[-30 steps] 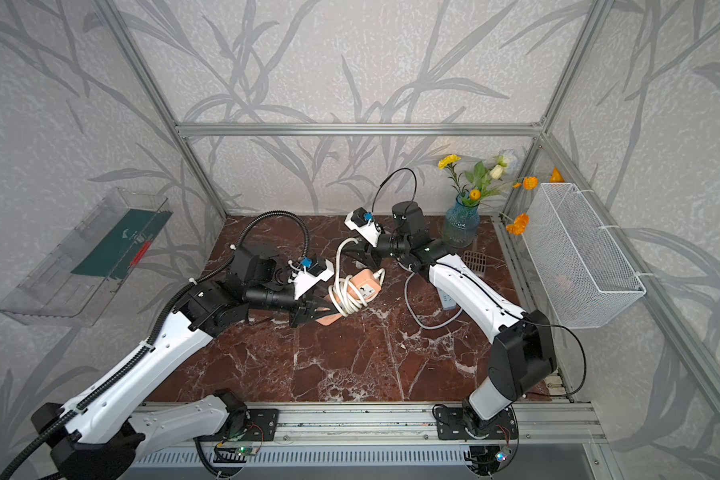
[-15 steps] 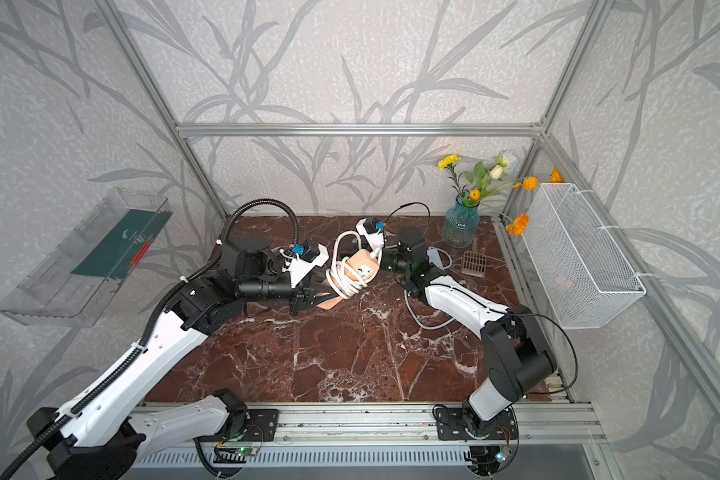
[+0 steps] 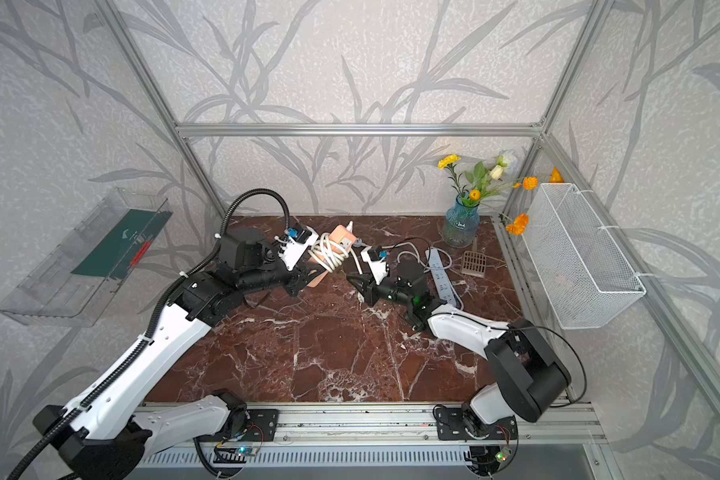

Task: Wrap the cord around the power strip
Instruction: Place the power strip at the center of the board.

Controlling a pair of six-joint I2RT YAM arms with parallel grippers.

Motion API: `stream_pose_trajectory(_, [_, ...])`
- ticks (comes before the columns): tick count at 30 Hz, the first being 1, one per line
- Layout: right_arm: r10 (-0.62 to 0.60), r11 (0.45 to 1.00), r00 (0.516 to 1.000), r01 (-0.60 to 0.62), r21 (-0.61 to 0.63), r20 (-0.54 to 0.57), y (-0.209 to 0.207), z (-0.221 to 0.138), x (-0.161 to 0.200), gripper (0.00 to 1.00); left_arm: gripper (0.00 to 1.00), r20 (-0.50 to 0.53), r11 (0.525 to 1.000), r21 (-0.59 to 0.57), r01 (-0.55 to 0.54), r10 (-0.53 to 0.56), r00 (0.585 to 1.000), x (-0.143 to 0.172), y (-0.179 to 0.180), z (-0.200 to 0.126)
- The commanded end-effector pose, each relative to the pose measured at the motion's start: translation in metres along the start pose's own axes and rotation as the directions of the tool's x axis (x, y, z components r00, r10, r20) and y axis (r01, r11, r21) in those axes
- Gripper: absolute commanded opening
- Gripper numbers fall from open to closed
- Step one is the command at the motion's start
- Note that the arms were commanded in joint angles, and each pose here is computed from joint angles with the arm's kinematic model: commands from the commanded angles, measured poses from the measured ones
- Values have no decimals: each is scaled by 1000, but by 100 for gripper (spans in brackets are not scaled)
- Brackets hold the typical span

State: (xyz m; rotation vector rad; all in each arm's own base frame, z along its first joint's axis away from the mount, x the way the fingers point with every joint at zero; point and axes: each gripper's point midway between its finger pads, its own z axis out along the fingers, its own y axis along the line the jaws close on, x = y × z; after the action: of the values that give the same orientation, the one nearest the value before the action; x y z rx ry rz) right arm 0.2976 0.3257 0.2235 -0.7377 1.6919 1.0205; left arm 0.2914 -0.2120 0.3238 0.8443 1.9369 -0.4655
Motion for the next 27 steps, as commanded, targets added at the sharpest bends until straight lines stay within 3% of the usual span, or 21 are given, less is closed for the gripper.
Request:
stream_pose_trajectory(1, [-78,992,987,91,85,-138,11,-9,18,0,0,33,953,-298,-50,63,997,-26,57,-7])
stream_pose_trajectory(3, [-150,984,958,168,57,-245,29,-3,26,0,0,-40,931,-365,-26,13,999,2,76,5])
stream_pose_trajectory(4, [-201,976,935,217,23,-292,42,2,32,0,0,-30,918,-396,29,-45,999,11,86,7])
stream_pose_trajectory(7, [-312,950,891,300,-88,-330,82,20,38,0,0,-42,888,-447,109,-143,989,37,103,14])
stream_pose_trajectory(9, [-339,940,893,310,-142,-297,104,32,32,0,0,-114,871,-485,84,-158,981,61,109,19])
stream_pose_trajectory(13, [-281,953,938,248,-173,-203,117,53,9,0,0,-226,887,-453,93,-215,950,115,95,29])
stream_pose_trajectory(16, [-291,943,938,248,-221,-190,126,63,0,0,0,-303,919,-373,128,-251,919,148,74,39])
stream_pose_trajectory(20, [-385,900,900,317,-300,-203,139,55,-16,4,0,-384,962,-164,220,-268,884,157,33,50])
stream_pose_trajectory(23, [-517,849,818,452,-274,-253,123,49,-15,4,0,-446,938,54,343,-285,848,159,-10,53])
stream_pose_trajectory(25, [-586,808,761,527,-263,-277,107,50,-8,4,0,-494,904,122,409,-302,816,168,-29,52])
stream_pose_trajectory(27, [-604,796,745,547,-259,-283,94,56,-1,4,0,-523,905,91,416,-312,793,181,-30,52])
